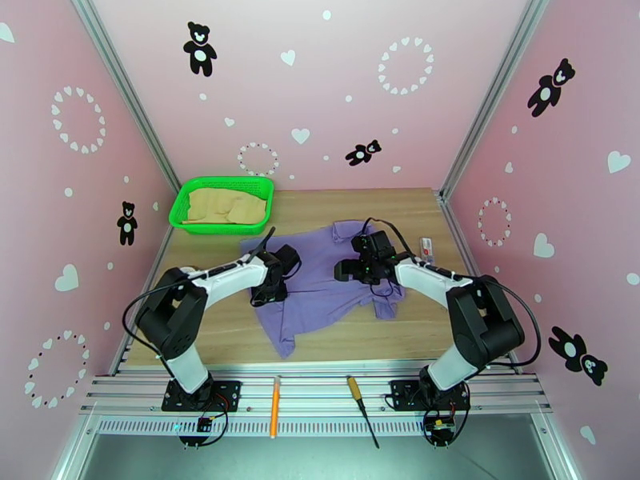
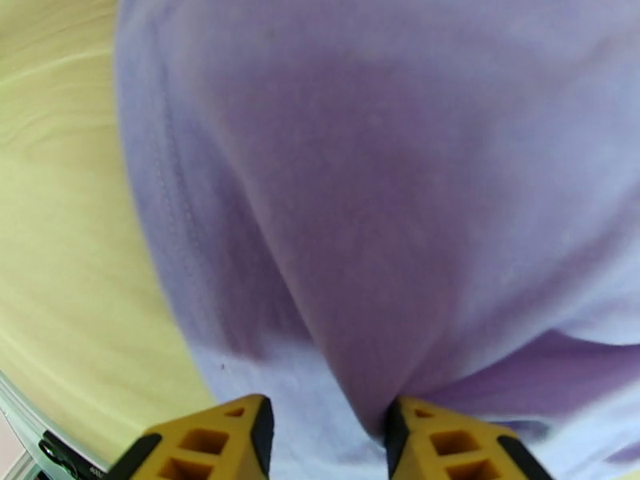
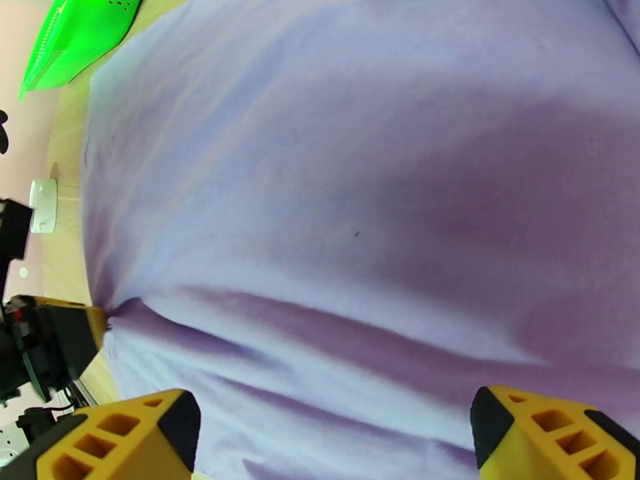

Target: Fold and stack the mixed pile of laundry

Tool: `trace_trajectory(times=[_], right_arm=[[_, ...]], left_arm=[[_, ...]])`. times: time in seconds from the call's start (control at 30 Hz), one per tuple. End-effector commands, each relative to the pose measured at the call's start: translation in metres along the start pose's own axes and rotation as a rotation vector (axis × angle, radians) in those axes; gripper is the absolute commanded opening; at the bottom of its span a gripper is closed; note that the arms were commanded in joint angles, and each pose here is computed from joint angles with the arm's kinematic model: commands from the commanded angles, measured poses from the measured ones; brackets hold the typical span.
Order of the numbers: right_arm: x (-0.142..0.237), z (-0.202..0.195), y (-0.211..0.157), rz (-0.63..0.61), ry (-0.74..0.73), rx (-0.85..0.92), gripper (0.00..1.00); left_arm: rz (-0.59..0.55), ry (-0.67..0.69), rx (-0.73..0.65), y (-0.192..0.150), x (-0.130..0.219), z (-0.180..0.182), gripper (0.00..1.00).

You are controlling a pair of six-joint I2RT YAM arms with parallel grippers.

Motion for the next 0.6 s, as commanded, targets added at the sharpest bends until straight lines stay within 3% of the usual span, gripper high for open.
trace_trajectory(times=[0.0, 0.2, 0.43, 0.57], right_arm=[[-0.009, -0.003, 0.000, 0.021, 0.009, -0.025, 0.93], [-0.005, -0.004, 0.000, 0.021, -0.011, -0.020, 0.93], [0.007, -0.022, 0.003, -0.004, -0.069, -0.078, 0.93], [0.017, -0.046, 0.000, -0.014, -0.148, -0.161, 0.94]], left_arm=[[0.004, 0.019, 0.011, -0.001, -0.003, 0.001, 0.46], [0.069, 0.087, -0.032, -0.003, -0.034, 0.001, 0.46], [0.116, 0.131, -0.050, 0.037, -0.070, 0.002, 0.45], [0.094, 0.188, -0.075, 0.064, -0.067, 0.004, 0.45]])
Point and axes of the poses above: each hand's point on the last joint's axis, 136 mm out from that joint toward the fingers, its own x axis back along the fingers, its own z axis along the line the jaws close on, y = z × x, the point moved 7 cm from there along x, back along the fingers, and after that the axes turned 5 degrees about -x, right-handed, at the moved point
